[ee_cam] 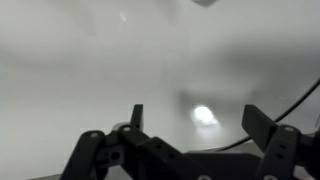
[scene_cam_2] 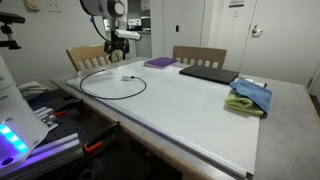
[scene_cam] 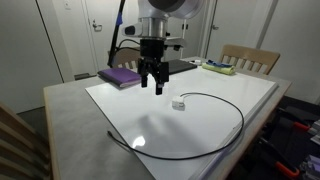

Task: Wind the black charging cable

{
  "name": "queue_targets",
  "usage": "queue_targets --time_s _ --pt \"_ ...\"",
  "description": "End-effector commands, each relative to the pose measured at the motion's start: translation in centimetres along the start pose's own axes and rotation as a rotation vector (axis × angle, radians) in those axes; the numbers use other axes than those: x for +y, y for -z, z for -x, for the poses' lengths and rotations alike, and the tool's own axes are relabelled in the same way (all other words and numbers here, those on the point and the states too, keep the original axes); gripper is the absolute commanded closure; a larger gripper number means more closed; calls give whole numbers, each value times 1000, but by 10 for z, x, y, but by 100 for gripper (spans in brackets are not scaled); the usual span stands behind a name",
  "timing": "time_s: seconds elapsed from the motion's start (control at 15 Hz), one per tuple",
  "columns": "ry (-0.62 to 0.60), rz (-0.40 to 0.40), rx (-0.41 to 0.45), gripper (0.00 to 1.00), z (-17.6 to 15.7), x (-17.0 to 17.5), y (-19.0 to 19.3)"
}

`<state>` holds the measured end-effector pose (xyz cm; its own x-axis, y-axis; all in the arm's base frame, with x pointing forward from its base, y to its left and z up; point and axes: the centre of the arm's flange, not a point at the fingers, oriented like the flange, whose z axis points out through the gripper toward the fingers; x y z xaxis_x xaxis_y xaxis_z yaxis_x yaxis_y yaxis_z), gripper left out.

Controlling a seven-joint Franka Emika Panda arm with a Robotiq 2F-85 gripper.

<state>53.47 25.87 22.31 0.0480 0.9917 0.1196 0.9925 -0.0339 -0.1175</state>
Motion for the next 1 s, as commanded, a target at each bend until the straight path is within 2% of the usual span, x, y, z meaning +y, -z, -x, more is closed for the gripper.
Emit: queue_targets --time_s 0.0,0.4,0.6,0.67,0.93 --pt "-141 51 -38 0 -9 -4 0" --pt "-414 231 -116 0 -57 -17 -15" --pt "-451 219 -131 0 -79 -31 -22" --pt "-434 230 -116 0 -68 -32 -15" --pt "-465 219 -128 0 -78 -40 -22"
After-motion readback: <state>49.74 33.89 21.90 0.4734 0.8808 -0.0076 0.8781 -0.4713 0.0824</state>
